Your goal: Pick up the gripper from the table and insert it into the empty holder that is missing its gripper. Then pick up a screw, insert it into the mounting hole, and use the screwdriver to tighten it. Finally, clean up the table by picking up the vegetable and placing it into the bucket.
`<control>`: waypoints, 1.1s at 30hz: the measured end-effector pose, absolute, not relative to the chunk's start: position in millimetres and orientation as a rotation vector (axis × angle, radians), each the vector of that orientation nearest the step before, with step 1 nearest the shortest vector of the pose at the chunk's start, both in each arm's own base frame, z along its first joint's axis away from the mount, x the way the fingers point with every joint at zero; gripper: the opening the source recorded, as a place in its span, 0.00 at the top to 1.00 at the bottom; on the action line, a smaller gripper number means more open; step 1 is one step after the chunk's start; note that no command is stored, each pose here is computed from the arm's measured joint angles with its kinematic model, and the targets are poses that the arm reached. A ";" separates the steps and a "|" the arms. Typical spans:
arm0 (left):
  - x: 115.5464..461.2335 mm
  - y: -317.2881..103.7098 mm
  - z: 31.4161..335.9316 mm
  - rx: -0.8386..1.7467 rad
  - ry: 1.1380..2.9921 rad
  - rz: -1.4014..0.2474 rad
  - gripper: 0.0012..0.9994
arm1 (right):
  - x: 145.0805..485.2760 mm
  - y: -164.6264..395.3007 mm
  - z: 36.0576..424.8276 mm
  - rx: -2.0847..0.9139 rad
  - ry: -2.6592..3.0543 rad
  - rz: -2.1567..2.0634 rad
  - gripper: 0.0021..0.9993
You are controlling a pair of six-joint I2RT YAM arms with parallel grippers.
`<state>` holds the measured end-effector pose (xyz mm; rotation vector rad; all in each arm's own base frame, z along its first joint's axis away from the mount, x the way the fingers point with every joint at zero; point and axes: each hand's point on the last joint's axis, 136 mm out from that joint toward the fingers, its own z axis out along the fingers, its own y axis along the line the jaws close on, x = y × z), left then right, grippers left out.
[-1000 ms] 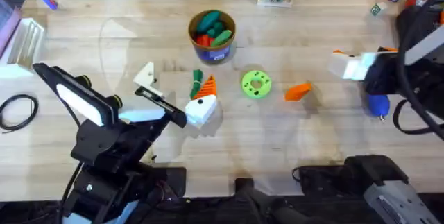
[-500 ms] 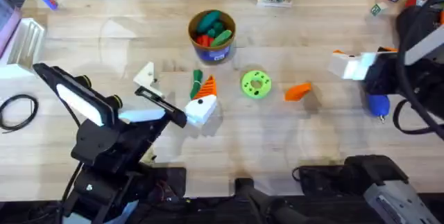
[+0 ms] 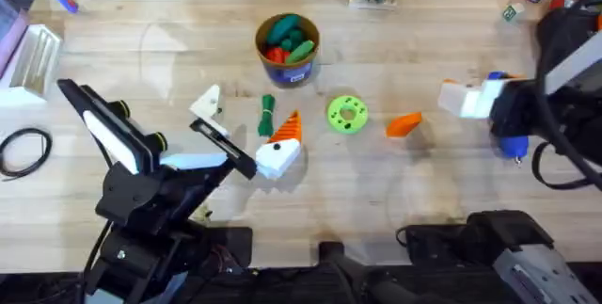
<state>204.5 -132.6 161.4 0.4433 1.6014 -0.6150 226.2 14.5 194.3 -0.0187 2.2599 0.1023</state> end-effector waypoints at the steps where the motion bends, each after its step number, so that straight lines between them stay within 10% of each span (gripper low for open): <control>1: 202.9 -134.7 161.6 0.455 1.599 -0.627 0.01 | 222.1 17.1 190.3 -0.053 2.295 0.103 0.04; 17: 185.0 -153.6 163.2 0.574 1.569 -0.748 0.01 | 196.6 77.1 164.1 -1.155 2.370 0.027 0.04; 33: 183.0 -155.3 163.5 0.585 1.565 -0.760 0.01 | 203.3 82.4 116.1 -1.422 2.497 0.046 0.04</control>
